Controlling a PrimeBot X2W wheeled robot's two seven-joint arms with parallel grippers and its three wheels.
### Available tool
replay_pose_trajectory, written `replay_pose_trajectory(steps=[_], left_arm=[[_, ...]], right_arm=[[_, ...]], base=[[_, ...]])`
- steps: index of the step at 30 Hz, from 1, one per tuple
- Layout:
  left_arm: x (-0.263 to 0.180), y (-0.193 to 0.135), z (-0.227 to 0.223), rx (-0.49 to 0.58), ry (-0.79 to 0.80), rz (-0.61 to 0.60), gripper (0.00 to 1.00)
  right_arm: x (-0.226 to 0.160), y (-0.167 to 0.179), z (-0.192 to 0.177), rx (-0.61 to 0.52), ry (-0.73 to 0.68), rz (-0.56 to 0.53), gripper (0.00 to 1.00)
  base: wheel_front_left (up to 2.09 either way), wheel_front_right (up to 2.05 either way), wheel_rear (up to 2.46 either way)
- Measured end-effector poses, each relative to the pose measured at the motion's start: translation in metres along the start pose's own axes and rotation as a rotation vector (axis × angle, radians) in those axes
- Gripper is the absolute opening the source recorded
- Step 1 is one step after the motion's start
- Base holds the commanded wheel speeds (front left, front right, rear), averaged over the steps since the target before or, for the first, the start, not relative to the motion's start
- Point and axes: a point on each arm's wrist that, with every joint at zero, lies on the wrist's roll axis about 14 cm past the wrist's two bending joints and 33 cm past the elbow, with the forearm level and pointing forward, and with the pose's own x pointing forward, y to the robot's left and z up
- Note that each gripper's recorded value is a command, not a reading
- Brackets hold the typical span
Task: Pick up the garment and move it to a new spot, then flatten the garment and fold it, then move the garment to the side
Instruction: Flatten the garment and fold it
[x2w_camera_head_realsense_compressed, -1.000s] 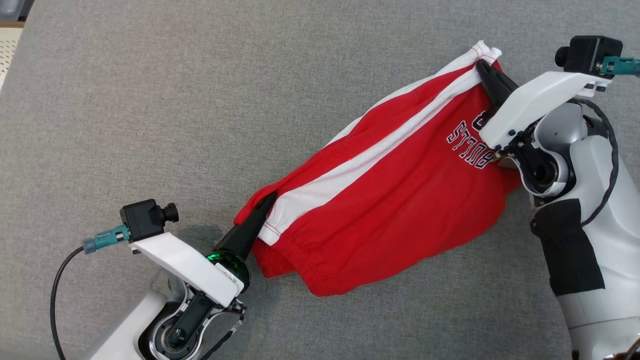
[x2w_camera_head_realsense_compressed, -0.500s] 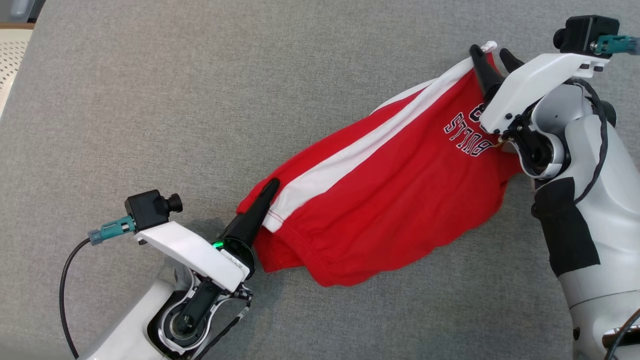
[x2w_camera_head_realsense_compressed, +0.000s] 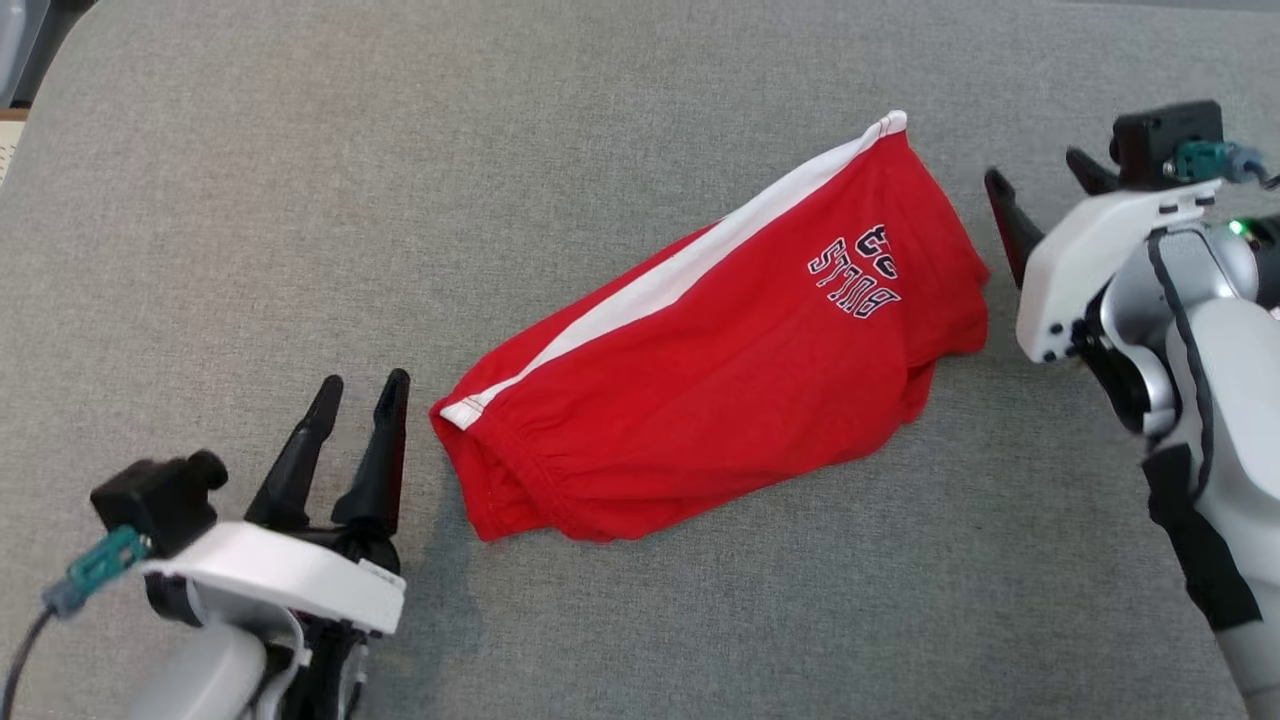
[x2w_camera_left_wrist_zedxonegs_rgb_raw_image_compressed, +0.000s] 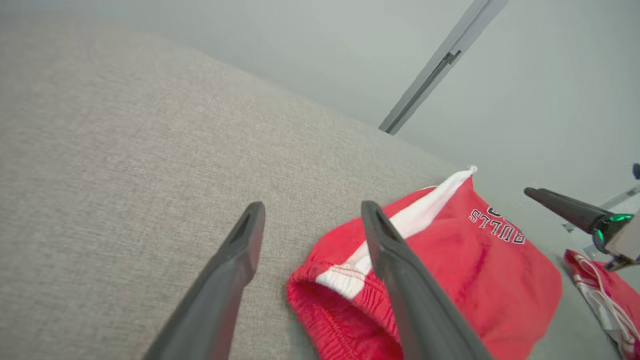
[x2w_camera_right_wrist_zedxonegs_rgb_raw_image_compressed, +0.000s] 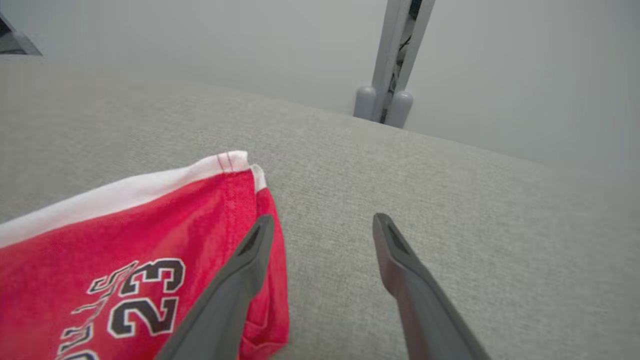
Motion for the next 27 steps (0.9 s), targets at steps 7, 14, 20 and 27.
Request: replay_pose_trajectory(steps=[7, 14, 20, 27], left_arm=[[-0.026, 0.003, -0.001, 0.017, -0.108, 0.087, 1.00], [-0.036, -0.002, 0.014, 0.143, -0.235, 0.098, 1.00], [-0.047, 0.014, 0.010, 0.167, -0.239, 0.142, 1.00], [-0.053, 0.026, 0.012, 0.175, -0.246, 0.169, 1.00]], right_arm=[[-0.008, 0.007, -0.021, -0.001, 0.108, 0.039, 1.00], [0.008, 0.017, -0.026, -0.047, 0.187, 0.062, 1.00], [0.025, 0.026, -0.048, -0.131, 0.314, 0.068, 1.00], [0.033, 0.011, -0.053, -0.230, 0.352, 0.014, 1.00]], base=[[0.00, 0.00, 0.00], [0.00, 0.00, 0.00], [0.00, 0.00, 0.00], [0.00, 0.00, 0.00]])
